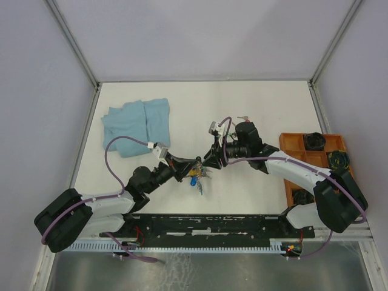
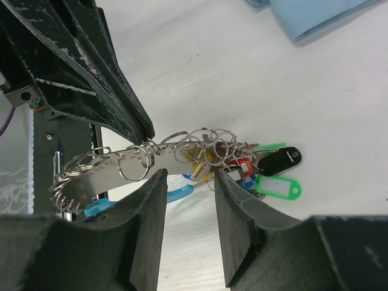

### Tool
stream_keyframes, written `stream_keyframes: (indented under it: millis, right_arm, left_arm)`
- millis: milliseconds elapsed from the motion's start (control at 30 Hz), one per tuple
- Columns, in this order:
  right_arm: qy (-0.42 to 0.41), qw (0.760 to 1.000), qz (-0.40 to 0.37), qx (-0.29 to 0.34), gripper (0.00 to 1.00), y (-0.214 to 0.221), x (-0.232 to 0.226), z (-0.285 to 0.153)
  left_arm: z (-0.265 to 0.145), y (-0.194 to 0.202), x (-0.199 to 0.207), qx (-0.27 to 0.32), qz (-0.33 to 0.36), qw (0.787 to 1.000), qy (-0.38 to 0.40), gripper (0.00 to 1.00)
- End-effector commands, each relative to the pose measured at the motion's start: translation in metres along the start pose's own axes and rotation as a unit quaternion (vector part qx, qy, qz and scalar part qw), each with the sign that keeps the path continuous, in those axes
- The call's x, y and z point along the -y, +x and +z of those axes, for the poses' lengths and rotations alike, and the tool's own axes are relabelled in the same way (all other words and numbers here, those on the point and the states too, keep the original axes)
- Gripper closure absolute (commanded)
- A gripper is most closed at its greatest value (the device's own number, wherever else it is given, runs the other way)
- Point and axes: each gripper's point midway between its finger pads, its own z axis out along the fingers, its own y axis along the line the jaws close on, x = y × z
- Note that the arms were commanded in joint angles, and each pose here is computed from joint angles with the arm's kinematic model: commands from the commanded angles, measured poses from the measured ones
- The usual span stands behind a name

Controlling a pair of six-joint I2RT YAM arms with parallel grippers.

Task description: Put the keys on the keyring

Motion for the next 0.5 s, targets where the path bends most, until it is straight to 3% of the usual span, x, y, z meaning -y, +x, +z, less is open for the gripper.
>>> stream_keyframes:
  millis: [0, 467]
  right_arm:
    - [-0.037, 0.999, -0.025, 0.024, 0.55, -0.012, -0.011, 0.000]
    - [-0.088, 0.994, -0.033, 0.062, 0.55, -0.023, -0.020, 0.010]
  left_arm:
    - [0.003, -0.035, 0.017, 0.063, 0.028, 0.997, 0.034, 0.97]
    - [0.003, -0.036, 0.021, 0.063, 0.022, 0.997, 0.042, 0.97]
